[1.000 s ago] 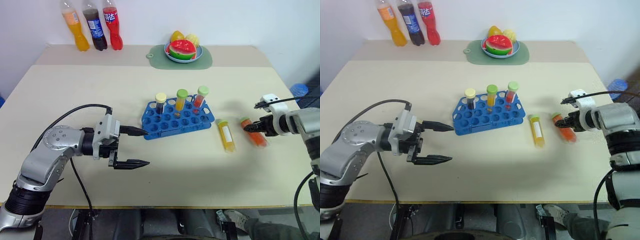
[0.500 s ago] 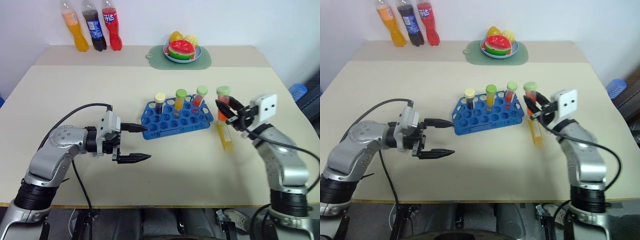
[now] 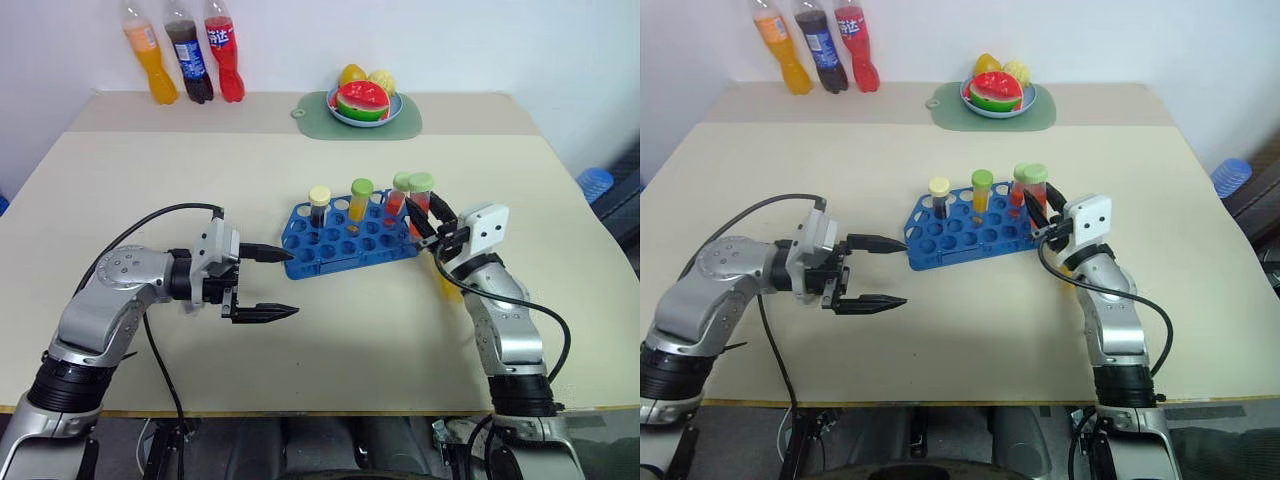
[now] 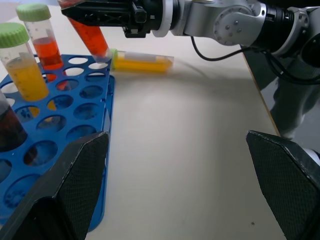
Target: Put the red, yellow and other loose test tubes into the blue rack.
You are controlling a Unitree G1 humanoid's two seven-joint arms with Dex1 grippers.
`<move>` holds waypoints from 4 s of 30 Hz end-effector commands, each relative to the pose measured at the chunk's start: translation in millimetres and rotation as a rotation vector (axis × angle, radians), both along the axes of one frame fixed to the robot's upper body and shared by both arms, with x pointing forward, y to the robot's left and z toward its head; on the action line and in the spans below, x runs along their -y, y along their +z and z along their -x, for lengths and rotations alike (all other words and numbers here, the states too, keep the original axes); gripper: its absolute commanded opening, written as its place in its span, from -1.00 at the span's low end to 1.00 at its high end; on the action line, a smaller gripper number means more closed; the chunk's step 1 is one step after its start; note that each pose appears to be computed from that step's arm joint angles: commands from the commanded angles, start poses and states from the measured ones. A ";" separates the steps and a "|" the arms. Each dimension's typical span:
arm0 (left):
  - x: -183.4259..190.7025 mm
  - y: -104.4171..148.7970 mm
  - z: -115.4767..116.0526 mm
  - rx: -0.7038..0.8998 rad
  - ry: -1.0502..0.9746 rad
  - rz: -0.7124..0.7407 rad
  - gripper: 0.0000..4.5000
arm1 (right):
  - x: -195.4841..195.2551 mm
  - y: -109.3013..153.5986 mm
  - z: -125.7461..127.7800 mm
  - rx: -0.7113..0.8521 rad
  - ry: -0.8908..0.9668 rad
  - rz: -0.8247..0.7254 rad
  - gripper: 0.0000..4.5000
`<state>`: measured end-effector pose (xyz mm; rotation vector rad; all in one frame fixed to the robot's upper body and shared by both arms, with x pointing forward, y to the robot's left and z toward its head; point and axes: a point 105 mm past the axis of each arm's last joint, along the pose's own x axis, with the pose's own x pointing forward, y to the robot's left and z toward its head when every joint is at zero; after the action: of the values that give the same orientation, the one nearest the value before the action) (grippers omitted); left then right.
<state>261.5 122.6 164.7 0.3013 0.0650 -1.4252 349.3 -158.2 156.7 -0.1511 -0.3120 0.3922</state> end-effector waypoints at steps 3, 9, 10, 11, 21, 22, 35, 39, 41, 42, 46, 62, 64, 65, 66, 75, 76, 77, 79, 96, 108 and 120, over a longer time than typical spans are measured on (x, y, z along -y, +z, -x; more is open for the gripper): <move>-2.3 11.2 2.8 0.049 0.012 0.006 1.00 | -13.8 -15.3 -4.5 -0.024 0.018 -0.015 -0.67; -4.1 12.5 1.5 0.059 0.028 0.005 1.00 | -22.8 -23.5 -0.9 -0.032 0.037 -0.023 -0.67; -3.9 12.7 1.3 0.060 0.030 0.006 1.00 | -22.0 -24.9 -1.0 -0.034 0.034 -0.024 -0.67; -3.2 12.8 1.3 0.060 0.029 0.009 1.00 | -20.7 -26.4 -1.2 -0.041 0.037 -0.035 -0.67; -0.7 11.8 -0.8 0.056 0.028 0.021 1.00 | 2.6 -22.9 1.8 0.010 -0.040 -0.012 0.89; -0.2 11.5 -0.9 0.055 0.027 0.025 1.00 | 8.2 -18.3 4.9 0.022 -0.050 0.005 0.89; 6.3 5.1 -1.8 0.037 0.009 0.051 1.00 | 14.3 14.3 30.4 -0.099 0.069 0.032 0.89; 7.1 3.1 -0.2 0.035 0.008 0.055 1.00 | 12.3 20.1 21.2 -0.138 0.109 0.005 0.89; 6.8 2.6 0.5 0.035 0.012 0.056 1.00 | 14.1 21.1 19.6 -0.143 0.107 0.008 0.89; 6.3 2.4 0.8 0.035 0.016 0.056 1.00 | 15.9 21.3 19.8 -0.147 0.104 0.012 0.89; 3.4 1.2 2.5 0.036 0.035 0.056 1.00 | 30.4 16.8 30.3 -0.214 0.088 0.012 0.89; 8.6 -1.8 8.4 0.021 0.034 0.062 1.00 | 86.7 -20.3 51.6 -0.798 -0.076 0.119 0.89; 9.7 -1.8 9.0 0.019 0.031 0.062 1.00 | 89.3 -18.2 43.2 -0.860 -0.098 0.099 0.89; 10.7 -1.8 9.5 0.018 0.030 0.062 1.00 | 89.4 -16.0 38.2 -0.889 -0.101 0.084 0.89; 11.5 -1.7 10.1 0.017 0.029 0.062 1.00 | 88.9 -14.1 34.3 -0.914 -0.101 0.078 0.89; 13.1 -0.7 17.0 0.006 0.051 0.062 1.00 | 81.6 -35.4 16.4 -1.167 -0.075 0.070 0.89; 12.7 -0.8 17.7 0.005 0.055 0.060 1.00 | 79.6 -39.7 16.3 -1.186 -0.065 0.083 0.65; 12.3 -0.8 18.2 0.004 0.058 0.059 1.00 | 77.5 -43.2 16.6 -1.202 -0.054 0.099 0.51; 11.8 -0.4 19.1 0.003 0.064 0.059 1.00 | 73.0 -48.2 17.0 -1.226 -0.029 0.124 0.03; 11.7 2.8 15.9 0.009 0.066 0.059 1.00 | 55.3 -17.7 91.5 -0.768 0.336 0.510 -0.64; 8.9 6.6 3.8 -0.027 0.089 0.111 1.00 | -44.0 26.0 55.6 -0.071 0.357 0.167 -0.64; -10.7 1.4 2.3 -0.038 0.175 0.108 1.00 | -66.2 10.6 13.9 0.042 0.270 0.042 -0.64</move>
<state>259.8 128.9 154.3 0.1523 0.0910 -1.2709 335.2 -92.1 155.6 -0.1504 -0.3007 0.6752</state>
